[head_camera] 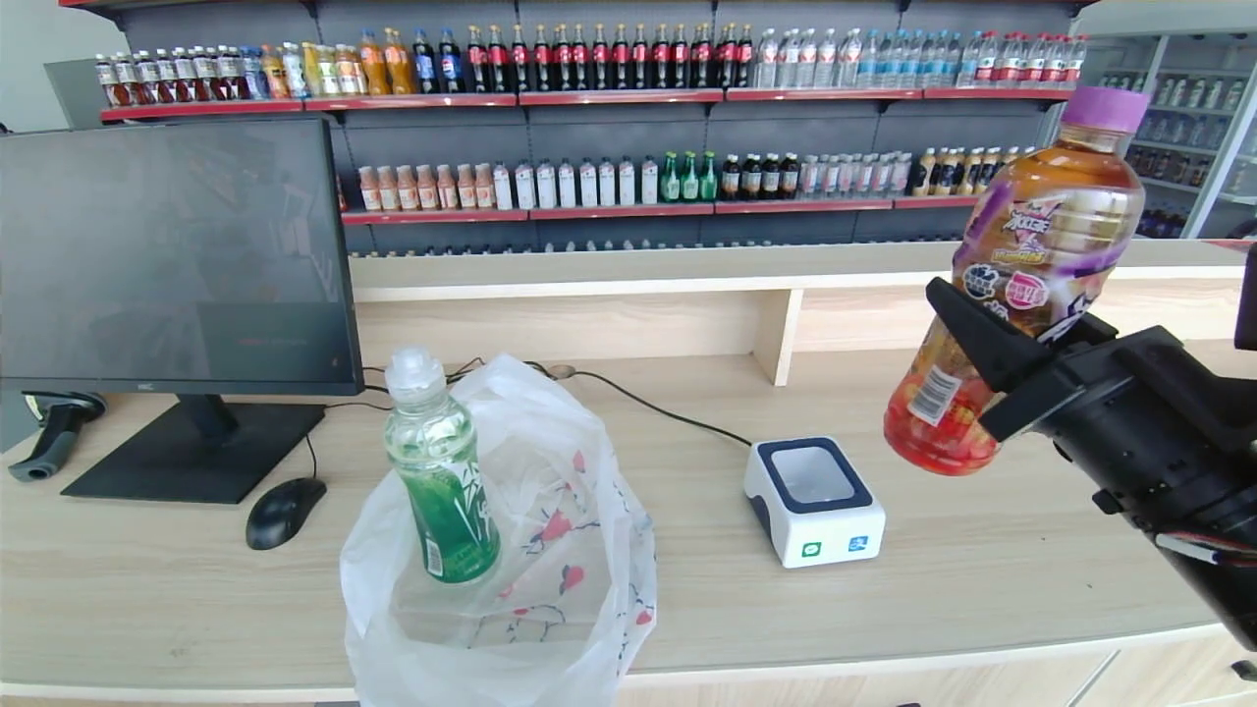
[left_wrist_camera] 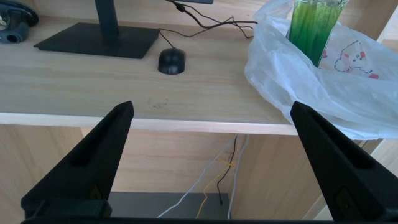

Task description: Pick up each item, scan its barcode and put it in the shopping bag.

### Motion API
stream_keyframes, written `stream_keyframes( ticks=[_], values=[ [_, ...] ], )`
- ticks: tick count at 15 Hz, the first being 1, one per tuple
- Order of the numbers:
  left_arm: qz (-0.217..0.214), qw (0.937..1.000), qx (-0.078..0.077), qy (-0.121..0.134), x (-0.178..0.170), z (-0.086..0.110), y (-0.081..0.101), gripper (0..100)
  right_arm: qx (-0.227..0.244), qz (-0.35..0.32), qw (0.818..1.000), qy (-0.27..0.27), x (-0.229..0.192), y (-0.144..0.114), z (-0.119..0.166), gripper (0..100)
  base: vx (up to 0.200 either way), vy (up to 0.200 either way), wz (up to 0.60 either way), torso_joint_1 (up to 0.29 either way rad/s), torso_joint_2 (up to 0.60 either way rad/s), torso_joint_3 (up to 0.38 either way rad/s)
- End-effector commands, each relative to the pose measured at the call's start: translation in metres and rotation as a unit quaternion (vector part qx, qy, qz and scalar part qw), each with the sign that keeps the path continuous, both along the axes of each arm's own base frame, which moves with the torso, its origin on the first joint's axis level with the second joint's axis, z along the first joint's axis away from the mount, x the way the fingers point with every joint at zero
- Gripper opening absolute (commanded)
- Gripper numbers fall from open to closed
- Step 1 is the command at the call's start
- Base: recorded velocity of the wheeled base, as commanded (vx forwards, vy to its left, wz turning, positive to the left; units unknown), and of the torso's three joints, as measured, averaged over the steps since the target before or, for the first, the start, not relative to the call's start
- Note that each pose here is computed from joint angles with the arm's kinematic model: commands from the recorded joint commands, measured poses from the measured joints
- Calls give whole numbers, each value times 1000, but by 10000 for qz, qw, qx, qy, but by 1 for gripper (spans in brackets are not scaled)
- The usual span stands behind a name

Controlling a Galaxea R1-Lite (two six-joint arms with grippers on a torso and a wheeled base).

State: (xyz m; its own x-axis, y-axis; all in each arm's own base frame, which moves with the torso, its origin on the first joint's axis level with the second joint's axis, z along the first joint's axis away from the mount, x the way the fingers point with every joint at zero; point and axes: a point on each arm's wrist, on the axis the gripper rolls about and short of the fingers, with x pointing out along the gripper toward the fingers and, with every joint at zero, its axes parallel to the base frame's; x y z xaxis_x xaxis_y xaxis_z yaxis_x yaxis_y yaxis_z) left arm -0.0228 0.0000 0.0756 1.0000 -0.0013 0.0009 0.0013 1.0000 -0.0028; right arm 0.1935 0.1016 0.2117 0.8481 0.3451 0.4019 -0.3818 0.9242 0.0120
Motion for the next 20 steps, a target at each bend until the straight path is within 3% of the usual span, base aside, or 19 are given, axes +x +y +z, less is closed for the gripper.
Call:
stream_keyframes(
  ticks=[1, 9, 17, 20],
  values=[
    [-1, 10000, -2, -3, 0, 0, 0, 100, -31, -325, 9992, 223, 14, -3, -10, 0, 0, 0, 0, 0, 0, 0],
    [-1, 10000, -2, -3, 0, 0, 0, 100, -87, -599, 9959, 668, 37, -10, -31, 0, 0, 0, 0, 0, 0, 0],
    [-1, 10000, 6, -3, 0, 0, 0, 100, -98, -707, 9950, 702, 39, -15, -33, 0, 0, 0, 0, 0, 0, 0],
    [-1, 10000, 14, -3, 0, 0, 0, 100, -87, -714, 9951, 682, 37, -16, -32, 0, -200, 0, 0, 14, 7, 2]
  ],
)
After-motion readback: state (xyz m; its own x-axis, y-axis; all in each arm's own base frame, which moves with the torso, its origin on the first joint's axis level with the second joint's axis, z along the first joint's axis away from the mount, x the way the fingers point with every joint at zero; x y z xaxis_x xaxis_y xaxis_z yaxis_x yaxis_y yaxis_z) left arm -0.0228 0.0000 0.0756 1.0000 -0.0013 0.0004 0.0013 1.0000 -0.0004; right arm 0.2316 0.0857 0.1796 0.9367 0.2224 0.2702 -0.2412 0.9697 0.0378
